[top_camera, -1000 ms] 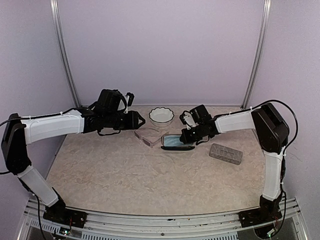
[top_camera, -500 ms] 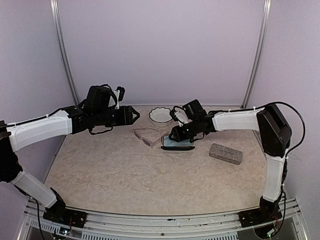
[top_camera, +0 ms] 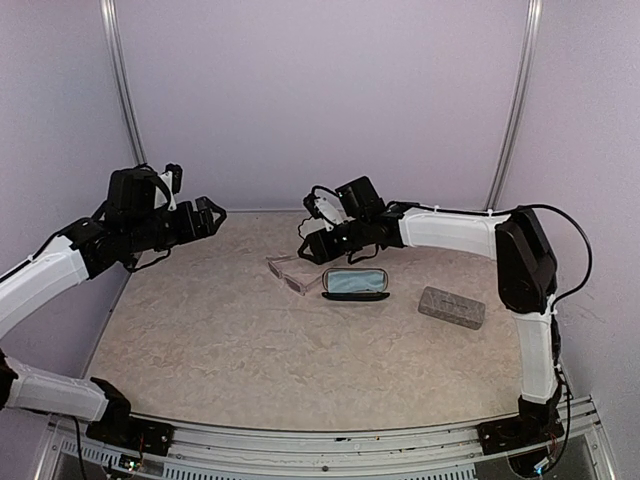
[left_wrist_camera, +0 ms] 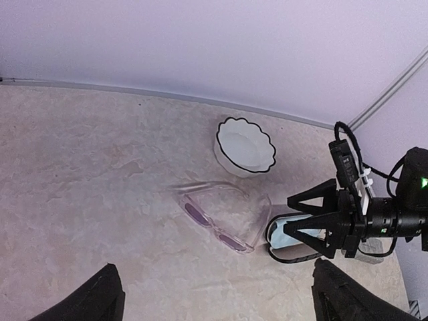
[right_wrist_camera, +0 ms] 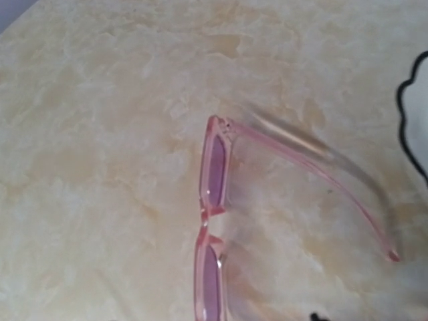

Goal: Organize the sunglasses
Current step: Adjust the folded cleaning cloth on the sunglasses case, then pick up the sunglasses from the center of the board.

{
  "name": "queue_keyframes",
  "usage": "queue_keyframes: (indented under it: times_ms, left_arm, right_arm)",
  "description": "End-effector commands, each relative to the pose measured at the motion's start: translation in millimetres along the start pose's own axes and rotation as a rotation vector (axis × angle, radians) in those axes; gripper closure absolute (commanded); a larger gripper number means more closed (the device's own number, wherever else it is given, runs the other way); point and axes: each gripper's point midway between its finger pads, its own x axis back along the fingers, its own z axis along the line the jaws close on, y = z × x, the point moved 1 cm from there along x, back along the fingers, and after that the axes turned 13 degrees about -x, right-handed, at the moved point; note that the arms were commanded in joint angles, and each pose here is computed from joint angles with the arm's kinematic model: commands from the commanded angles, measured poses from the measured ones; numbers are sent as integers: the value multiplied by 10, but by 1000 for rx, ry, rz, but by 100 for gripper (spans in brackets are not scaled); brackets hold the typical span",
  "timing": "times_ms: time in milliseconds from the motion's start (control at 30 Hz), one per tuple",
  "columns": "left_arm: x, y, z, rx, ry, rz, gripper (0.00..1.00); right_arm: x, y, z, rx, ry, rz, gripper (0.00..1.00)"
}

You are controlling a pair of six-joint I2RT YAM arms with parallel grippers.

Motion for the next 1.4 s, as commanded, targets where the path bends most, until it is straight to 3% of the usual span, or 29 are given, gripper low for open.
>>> queue_keyframes:
  times_ms: [0, 367, 667, 1367]
  left_arm:
    - [158, -35, 231, -10, 65, 8, 3]
    - [350, -40, 388, -29, 105, -3, 1]
    - [384, -82, 427, -24, 102, -6, 1]
    - [428, -107, 495, -13, 105, -15, 1]
  right_arm:
    - [-260, -155, 13, 19, -6, 70, 41]
    - [-711, -338, -34, 54, -82, 147, 40]
    - [-888, -512, -111, 56, -132, 195, 53]
    - [-865, -576, 83, 88, -87, 227, 100]
